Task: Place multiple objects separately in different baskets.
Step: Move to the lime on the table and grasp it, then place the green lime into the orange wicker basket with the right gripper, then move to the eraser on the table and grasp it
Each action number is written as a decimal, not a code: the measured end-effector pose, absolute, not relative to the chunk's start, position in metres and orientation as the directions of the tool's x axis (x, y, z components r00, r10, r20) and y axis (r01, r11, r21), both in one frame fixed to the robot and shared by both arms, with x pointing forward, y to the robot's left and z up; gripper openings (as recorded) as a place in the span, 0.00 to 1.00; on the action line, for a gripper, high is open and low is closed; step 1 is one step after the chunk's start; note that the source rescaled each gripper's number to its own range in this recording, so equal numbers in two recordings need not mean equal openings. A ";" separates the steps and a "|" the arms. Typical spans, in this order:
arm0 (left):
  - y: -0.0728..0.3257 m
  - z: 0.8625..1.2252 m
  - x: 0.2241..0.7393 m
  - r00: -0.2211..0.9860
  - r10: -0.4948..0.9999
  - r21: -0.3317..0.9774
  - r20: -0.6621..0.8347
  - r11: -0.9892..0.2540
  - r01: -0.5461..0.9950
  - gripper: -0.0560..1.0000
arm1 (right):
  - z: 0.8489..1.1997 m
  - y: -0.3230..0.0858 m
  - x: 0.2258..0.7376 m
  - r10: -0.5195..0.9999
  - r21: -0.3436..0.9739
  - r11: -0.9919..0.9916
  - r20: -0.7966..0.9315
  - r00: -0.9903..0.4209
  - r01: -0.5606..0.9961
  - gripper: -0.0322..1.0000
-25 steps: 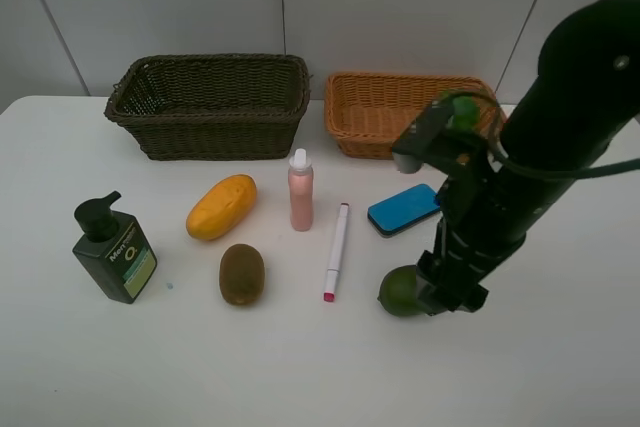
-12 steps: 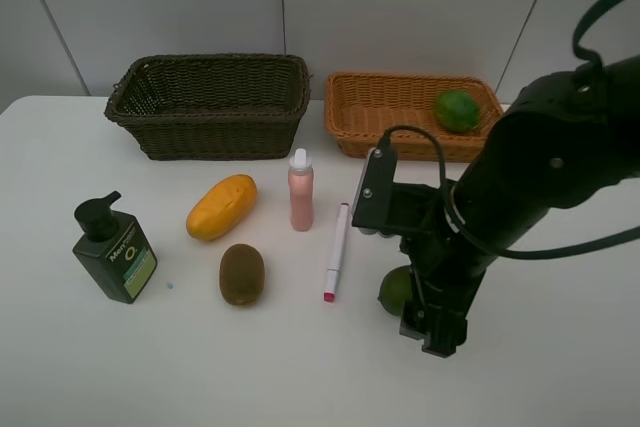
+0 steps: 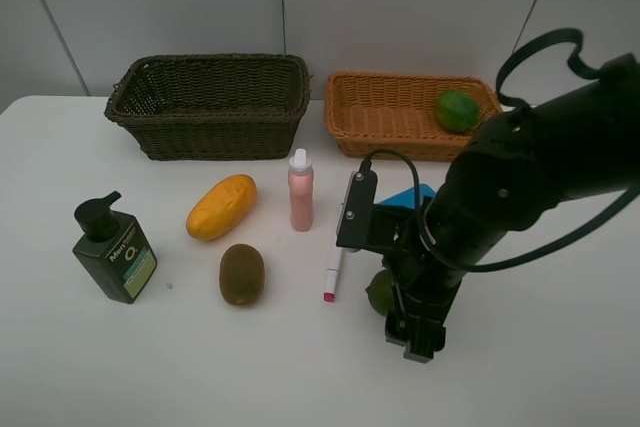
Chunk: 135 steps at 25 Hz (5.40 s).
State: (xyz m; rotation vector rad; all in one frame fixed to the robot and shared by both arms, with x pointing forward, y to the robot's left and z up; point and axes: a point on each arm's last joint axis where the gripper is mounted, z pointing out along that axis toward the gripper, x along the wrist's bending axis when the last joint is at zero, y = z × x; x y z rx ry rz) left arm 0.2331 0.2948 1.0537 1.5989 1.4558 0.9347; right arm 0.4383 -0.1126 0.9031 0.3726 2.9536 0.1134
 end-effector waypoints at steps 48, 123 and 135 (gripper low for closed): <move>0.295 1.054 0.233 0.079 0.997 0.899 0.022 -0.055 0.435 1.00 | 1.056 -0.086 0.529 0.486 0.183 0.874 -0.284 -0.827 0.450 0.64; 0.295 1.054 0.233 0.079 0.997 0.899 0.023 -0.055 0.434 1.00 | 1.017 -0.179 0.628 0.702 0.229 0.708 -0.125 -0.701 0.668 0.96; 0.295 1.054 0.233 0.079 0.997 0.899 0.023 -0.055 0.434 1.00 | 1.019 -0.174 0.617 0.502 0.189 0.855 -0.059 -0.863 0.484 0.91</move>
